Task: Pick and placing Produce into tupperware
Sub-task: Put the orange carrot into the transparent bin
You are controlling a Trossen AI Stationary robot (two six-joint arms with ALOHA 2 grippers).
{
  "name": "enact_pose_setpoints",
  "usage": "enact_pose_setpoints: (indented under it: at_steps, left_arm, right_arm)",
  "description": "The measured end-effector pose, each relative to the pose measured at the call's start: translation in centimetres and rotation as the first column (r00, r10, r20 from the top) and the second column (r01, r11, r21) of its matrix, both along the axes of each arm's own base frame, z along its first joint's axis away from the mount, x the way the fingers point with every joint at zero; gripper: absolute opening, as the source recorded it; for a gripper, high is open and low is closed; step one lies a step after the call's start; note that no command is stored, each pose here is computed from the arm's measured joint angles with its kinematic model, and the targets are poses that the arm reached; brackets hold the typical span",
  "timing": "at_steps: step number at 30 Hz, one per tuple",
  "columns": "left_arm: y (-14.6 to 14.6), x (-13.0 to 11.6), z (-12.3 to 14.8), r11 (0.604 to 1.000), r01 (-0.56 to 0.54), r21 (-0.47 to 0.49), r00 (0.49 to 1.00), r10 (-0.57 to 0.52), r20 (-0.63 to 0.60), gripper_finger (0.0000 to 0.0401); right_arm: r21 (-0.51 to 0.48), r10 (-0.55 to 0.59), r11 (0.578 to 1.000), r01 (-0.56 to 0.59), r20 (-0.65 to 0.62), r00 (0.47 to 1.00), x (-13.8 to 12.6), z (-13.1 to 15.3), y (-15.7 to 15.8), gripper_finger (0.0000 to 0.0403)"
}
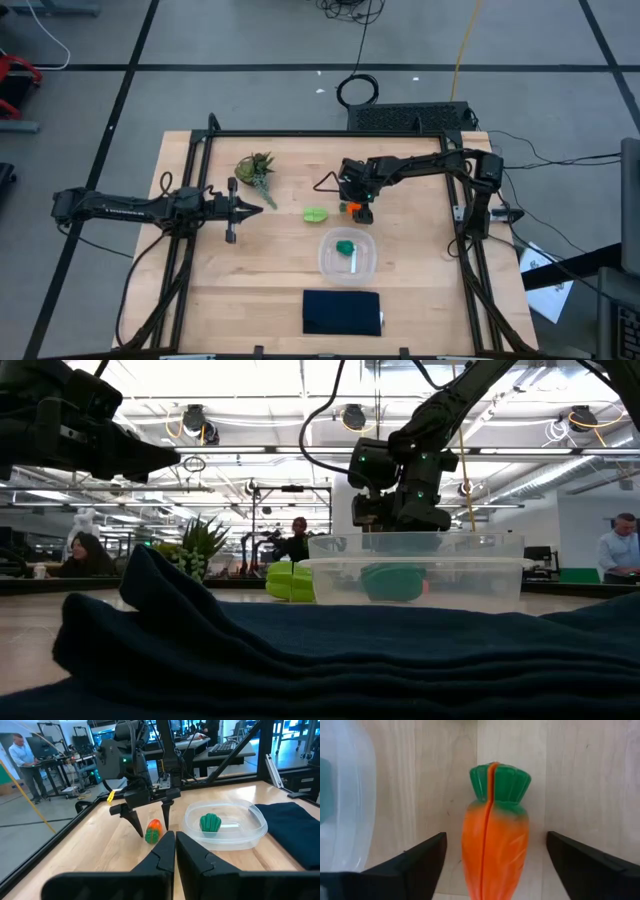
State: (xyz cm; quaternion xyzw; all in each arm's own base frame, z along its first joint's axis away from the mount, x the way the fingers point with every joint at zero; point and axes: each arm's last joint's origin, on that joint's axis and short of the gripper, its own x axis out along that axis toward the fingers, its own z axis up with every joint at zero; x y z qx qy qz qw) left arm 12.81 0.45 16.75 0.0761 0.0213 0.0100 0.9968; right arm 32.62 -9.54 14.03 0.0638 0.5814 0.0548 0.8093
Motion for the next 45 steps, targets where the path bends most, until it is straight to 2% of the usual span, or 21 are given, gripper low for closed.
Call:
enact_pose_setpoints:
  at_steps: [12,19,23,31,38,45]
  left_arm:
    - [0.0,0.0,0.0,1.0,-0.001,-0.027,1.0,0.001,0.001,0.0019]
    - [0.0,0.0,0.0,1.0,-0.001,-0.029,1.0,0.001,0.003,0.0019]
    - [0.0,0.0,0.0,0.999,-0.001,-0.035,1.0,0.002,0.003,0.0019]
    - [0.0,0.0,0.0,0.999,-0.001,-0.035,1.0,0.001,0.004,0.0019]
    - [0.0,0.0,0.1,0.999,-0.001,-0.034,1.0,0.001,0.012,0.0019]
    - [0.0,0.0,0.1,0.999,-0.001,-0.034,1.0,0.001,0.011,0.0019]
  right_arm:
    - [0.001,0.018,1.0,-0.018,0.006,1.0,0.0,0.1,0.0,0.0145]
    - [-0.007,0.018,1.0,-0.018,0.021,1.0,-0.1,0.7,0.1,0.0149]
    - [-0.02,0.017,1.0,-0.016,0.064,0.998,-0.5,2.4,0.2,0.0165]
    - [-0.044,-0.015,0.999,0.024,0.195,0.981,-1.8,7.2,0.9,0.0146]
    - [-0.046,-0.011,0.999,0.025,0.286,0.958,-3.2,10.8,2.6,0.0153]
    - [-0.006,0.018,1.0,-0.017,0.299,0.954,-3.2,11.6,5.7,0.015]
